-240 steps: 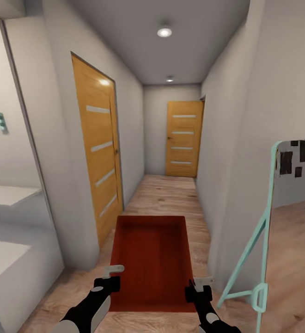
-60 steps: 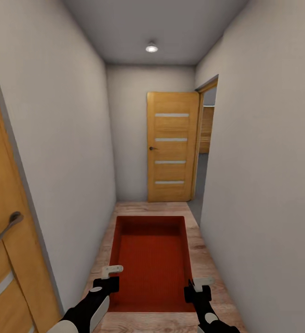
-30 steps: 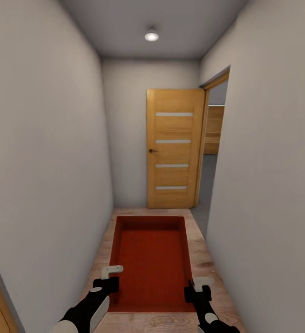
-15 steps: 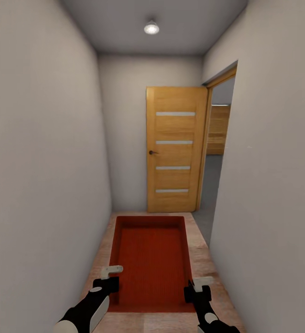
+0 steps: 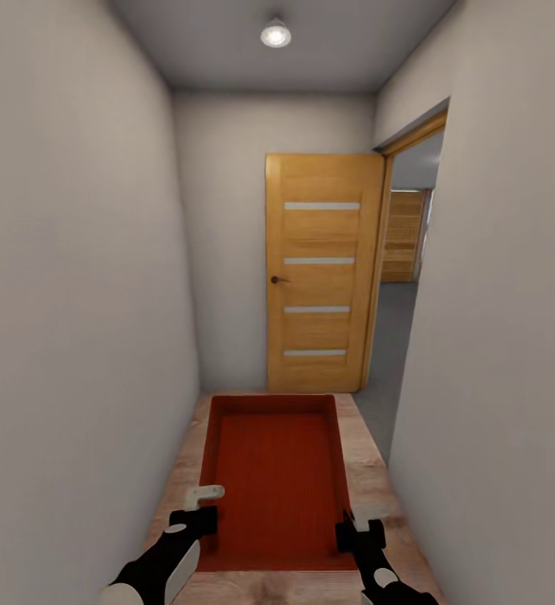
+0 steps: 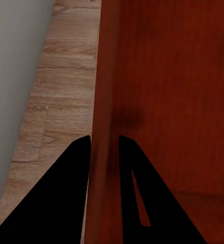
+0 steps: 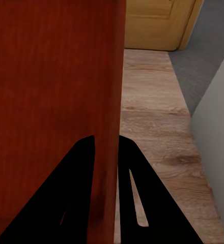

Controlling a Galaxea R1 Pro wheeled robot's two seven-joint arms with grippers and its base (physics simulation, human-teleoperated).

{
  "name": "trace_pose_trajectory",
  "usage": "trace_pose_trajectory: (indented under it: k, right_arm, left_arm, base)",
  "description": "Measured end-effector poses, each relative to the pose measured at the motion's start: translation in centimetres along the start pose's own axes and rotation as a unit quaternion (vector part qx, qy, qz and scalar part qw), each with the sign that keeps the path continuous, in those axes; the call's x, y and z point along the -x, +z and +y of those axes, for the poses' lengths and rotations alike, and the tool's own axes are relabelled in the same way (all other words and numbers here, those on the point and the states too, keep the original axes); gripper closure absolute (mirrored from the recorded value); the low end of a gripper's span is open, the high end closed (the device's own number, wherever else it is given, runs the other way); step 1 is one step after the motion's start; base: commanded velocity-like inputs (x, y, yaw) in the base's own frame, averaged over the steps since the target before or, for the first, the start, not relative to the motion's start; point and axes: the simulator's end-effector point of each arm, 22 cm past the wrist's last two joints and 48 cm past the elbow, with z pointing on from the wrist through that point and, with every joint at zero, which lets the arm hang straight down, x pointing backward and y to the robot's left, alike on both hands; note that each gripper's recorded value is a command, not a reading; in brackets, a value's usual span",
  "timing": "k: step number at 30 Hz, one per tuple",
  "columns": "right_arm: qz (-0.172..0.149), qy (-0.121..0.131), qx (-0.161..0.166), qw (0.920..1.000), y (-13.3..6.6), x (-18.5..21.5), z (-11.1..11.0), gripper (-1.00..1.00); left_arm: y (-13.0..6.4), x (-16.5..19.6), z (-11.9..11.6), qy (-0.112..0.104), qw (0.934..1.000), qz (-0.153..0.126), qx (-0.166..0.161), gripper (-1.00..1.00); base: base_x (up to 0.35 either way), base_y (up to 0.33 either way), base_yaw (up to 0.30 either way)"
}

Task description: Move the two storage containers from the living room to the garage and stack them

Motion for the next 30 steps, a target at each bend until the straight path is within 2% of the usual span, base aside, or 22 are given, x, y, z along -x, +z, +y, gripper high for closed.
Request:
trace_pose_trajectory:
  k: [30]
  right_arm:
    - [0.0, 0.0, 0.0, 1.0, 0.0, 0.0, 0.0, 1.0]
  left_arm:
    - [0.0, 0.01, 0.0, 0.0, 1.0, 0.0, 0.0, 1.0]
  base:
    - [0.322, 0.0, 0.0]
